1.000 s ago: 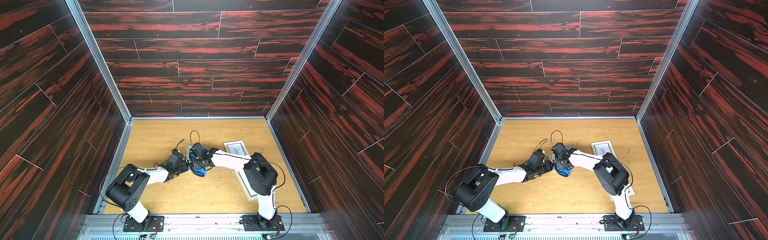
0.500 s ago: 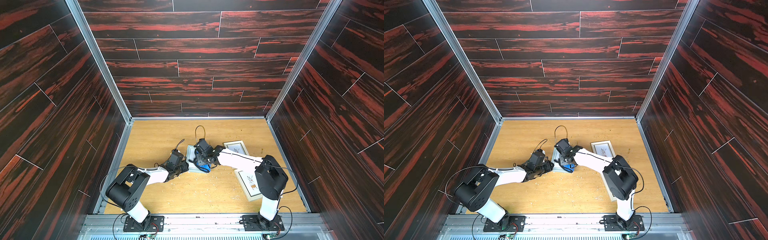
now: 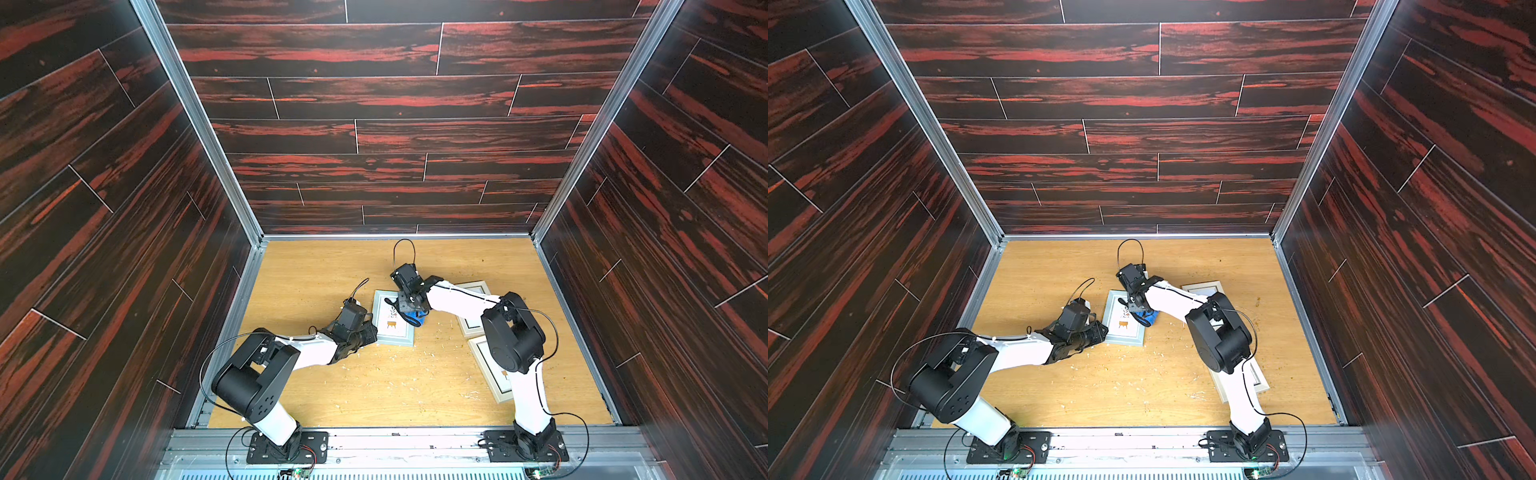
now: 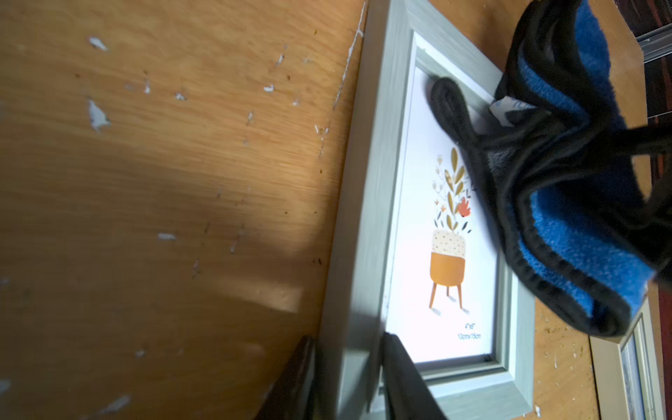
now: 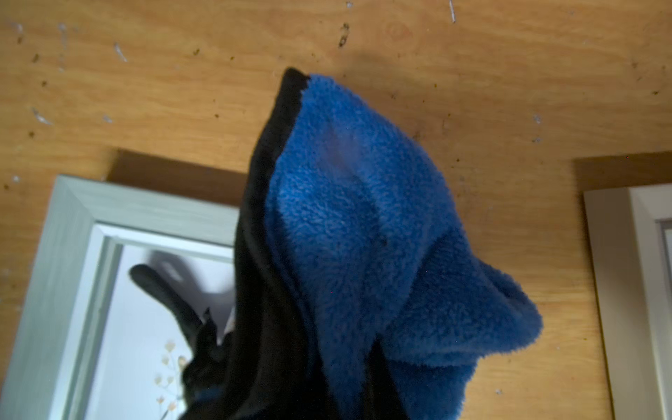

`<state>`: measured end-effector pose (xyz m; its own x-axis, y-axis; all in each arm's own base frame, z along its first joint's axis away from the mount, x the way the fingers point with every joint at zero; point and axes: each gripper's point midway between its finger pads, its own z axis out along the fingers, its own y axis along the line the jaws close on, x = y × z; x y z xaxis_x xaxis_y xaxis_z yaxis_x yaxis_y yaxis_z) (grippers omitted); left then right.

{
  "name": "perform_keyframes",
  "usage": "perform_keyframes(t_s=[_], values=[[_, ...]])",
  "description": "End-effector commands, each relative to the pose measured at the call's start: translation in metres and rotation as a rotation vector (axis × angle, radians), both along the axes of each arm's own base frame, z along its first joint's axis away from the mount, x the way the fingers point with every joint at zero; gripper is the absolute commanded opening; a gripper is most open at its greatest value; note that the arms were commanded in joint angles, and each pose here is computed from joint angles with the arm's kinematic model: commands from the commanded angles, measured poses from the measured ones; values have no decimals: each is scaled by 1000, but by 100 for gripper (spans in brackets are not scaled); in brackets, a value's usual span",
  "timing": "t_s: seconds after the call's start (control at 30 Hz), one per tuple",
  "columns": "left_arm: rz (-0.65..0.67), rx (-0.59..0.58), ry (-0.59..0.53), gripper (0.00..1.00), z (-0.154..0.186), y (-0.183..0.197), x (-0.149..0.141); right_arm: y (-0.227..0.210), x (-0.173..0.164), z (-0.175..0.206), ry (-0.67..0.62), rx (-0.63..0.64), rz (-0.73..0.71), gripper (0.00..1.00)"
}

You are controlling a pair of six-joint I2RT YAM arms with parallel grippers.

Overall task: Wipe the picture frame with a cloth
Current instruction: Wipe the dirt from the picture frame.

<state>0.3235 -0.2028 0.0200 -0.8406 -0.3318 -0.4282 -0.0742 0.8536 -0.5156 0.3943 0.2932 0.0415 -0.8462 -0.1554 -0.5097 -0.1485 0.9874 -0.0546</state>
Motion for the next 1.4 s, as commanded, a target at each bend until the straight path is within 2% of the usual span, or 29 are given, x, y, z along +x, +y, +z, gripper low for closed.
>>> perform_keyframes(t_s=[0.0, 0.07, 0.13, 0.33, 0.43, 0.5, 0.6, 0.7, 0.77, 0.83, 0.9, 1.0, 1.13, 1.23, 1.37], values=[[21, 195, 276, 34, -65, 45, -60, -4, -62, -20, 103, -62, 64, 0], [19, 197, 276, 34, -66, 44, -59, -4, -81, -18, 117, -47, 86, 0], [17, 194, 277, 34, -66, 43, -58, -6, -84, -12, 105, -30, 89, 0], [15, 189, 276, 34, -65, 41, -56, -13, -18, -10, 30, -31, 21, 0], [13, 209, 285, 35, -64, 43, -55, -5, 0, -11, 36, -34, 13, 0], [16, 207, 279, 35, -62, 43, -54, -1, -9, -9, 42, -38, 23, 0], [23, 198, 273, 35, -61, 42, -54, -3, -41, -6, 64, -31, 49, 0], [22, 195, 276, 35, -62, 41, -54, -5, -77, -13, 133, 14, 72, 0], [15, 191, 277, 35, -61, 39, -52, -2, -88, -20, 167, 50, 86, 0], [5, 192, 279, 35, -60, 38, -52, -3, -76, -22, 146, 23, 76, 0], [-5, 192, 280, 35, -59, 37, -51, -6, -49, -19, 109, -22, 42, 0], [-20, 183, 284, 35, -56, 33, -50, -4, -18, -23, 104, 22, 19, 0], [-92, 181, 262, 39, -38, 21, -40, 16, -30, -37, 156, 81, 78, 0], [-102, 215, 241, 41, -30, 21, -29, 17, -46, -45, 169, 61, 103, 0], [-122, 258, 252, 42, -34, 21, -24, 8, -49, -46, 159, 35, 93, 0]])
